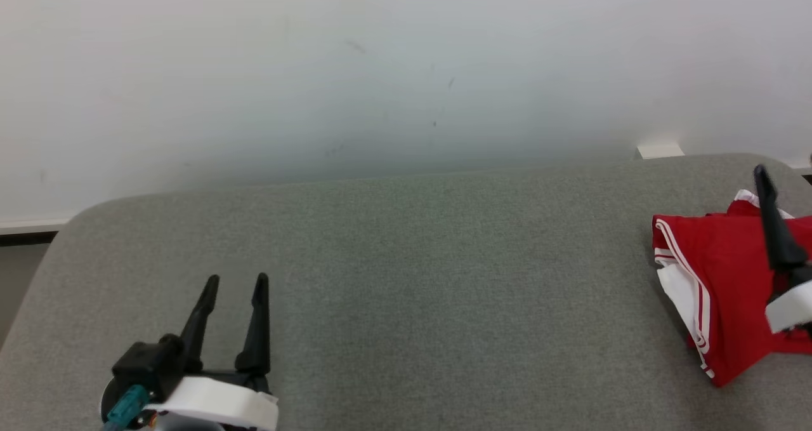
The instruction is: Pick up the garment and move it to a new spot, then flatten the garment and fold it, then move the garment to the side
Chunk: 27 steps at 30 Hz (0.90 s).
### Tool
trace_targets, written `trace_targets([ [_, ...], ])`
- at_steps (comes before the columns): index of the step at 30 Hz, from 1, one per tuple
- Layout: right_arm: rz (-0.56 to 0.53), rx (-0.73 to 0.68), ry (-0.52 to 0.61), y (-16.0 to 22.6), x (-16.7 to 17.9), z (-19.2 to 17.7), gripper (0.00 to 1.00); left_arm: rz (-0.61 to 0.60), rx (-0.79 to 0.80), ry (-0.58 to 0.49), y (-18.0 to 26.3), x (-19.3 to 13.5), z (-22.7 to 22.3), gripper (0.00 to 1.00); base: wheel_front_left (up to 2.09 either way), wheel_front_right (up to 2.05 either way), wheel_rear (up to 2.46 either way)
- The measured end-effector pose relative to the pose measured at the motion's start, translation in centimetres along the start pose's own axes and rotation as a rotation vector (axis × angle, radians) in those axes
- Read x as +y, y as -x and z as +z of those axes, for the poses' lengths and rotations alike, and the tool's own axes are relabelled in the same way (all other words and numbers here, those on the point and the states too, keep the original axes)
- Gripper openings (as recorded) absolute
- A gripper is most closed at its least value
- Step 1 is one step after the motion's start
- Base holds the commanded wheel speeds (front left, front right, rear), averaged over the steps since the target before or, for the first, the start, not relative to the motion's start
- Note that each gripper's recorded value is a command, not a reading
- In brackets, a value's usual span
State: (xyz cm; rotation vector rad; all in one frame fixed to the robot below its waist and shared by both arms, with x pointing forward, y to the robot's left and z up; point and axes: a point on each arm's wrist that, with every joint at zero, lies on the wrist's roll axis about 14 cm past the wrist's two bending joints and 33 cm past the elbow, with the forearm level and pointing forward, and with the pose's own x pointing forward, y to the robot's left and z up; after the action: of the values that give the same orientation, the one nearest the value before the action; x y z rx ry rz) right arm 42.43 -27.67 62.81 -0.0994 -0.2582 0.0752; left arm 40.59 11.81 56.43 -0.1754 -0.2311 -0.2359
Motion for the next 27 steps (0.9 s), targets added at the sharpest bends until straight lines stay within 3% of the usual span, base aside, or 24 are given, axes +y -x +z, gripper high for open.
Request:
trace_targets([
  [5,0.012,-0.044,-0.103,3.0,3.1,-0.6,1.0,0.079,0.011,0.014,1.6,2.1,-0.2,1.0,0.0,0.0,0.0],
  [13,-0.034,0.018,-0.216,7.8,6.4,-4.1,1.0,0.091,0.045,0.012,3.0,2.4,-1.3,1.0,0.0,0.0,0.0],
  [18,-0.082,0.027,-0.288,8.9,7.2,-4.8,1.0,0.07,0.09,0.011,3.6,1.7,-2.8,1.0,0.0,0.0,0.0],
  [27,-0.094,0.073,-0.314,9.4,7.8,-6.3,1.0,0.046,0.126,0.025,3.8,0.9,-4.0,1.0,0.0,0.0,0.0],
])
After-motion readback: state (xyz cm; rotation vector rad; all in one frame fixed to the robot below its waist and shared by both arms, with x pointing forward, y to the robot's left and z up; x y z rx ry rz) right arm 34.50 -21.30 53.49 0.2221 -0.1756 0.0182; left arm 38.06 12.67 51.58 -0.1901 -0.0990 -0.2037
